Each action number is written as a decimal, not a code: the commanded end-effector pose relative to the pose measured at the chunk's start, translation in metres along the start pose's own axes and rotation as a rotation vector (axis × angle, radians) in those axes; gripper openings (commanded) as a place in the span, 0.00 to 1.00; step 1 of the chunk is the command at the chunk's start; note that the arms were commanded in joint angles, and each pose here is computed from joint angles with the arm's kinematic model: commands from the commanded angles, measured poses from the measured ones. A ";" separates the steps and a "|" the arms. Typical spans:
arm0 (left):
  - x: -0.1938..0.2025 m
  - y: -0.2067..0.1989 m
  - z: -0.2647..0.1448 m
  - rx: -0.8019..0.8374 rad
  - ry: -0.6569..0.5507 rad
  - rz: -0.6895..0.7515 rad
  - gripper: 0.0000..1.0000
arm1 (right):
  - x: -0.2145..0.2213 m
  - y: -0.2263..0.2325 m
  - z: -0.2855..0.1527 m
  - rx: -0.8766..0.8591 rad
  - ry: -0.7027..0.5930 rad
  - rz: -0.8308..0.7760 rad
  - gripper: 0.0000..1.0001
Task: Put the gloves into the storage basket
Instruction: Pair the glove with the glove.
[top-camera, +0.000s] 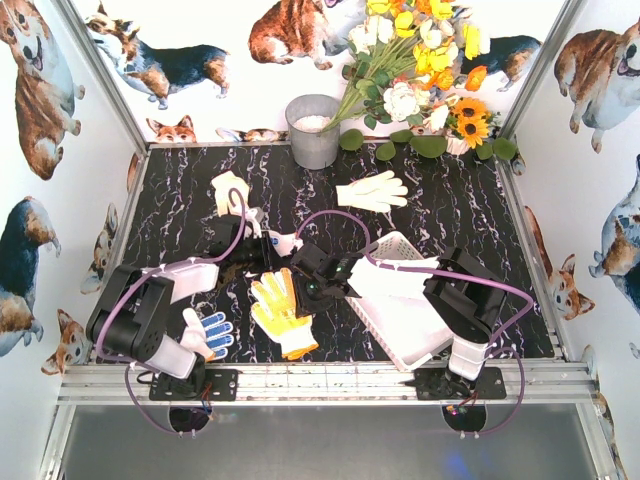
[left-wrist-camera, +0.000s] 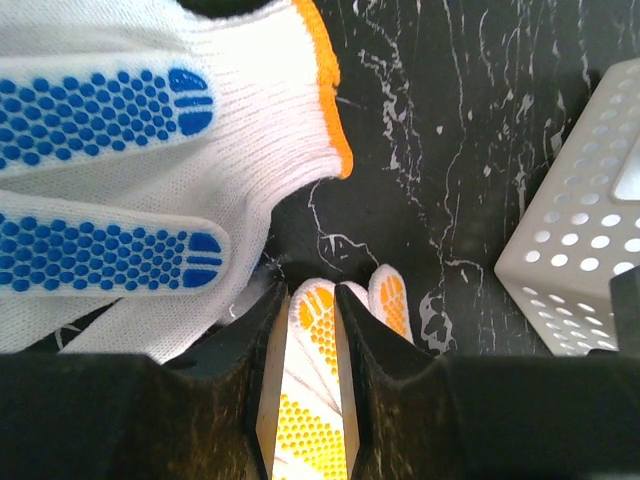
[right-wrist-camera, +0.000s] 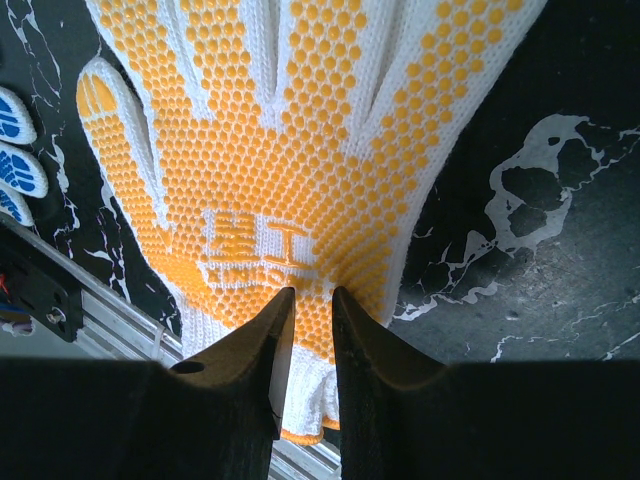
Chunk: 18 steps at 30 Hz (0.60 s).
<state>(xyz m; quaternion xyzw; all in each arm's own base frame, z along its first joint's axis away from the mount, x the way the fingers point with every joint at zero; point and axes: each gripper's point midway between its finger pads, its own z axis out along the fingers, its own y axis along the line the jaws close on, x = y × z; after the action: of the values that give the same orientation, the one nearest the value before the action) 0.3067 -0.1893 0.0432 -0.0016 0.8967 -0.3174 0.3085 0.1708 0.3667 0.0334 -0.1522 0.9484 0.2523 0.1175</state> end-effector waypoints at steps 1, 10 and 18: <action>-0.001 -0.007 0.006 0.035 0.016 0.053 0.20 | -0.017 0.016 -0.008 -0.038 -0.060 -0.018 0.25; 0.005 -0.003 0.014 0.031 0.039 0.048 0.16 | -0.016 0.016 -0.007 -0.038 -0.056 -0.021 0.24; 0.008 -0.002 0.013 0.028 0.038 0.048 0.04 | -0.017 0.015 -0.008 -0.035 -0.058 -0.019 0.24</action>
<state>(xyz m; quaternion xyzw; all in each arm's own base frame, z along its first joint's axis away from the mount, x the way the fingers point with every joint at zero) 0.3006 -0.1943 0.0217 0.0154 0.9074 -0.3132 0.2796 0.1708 0.3667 0.0334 -0.1522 0.9484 0.2523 0.1175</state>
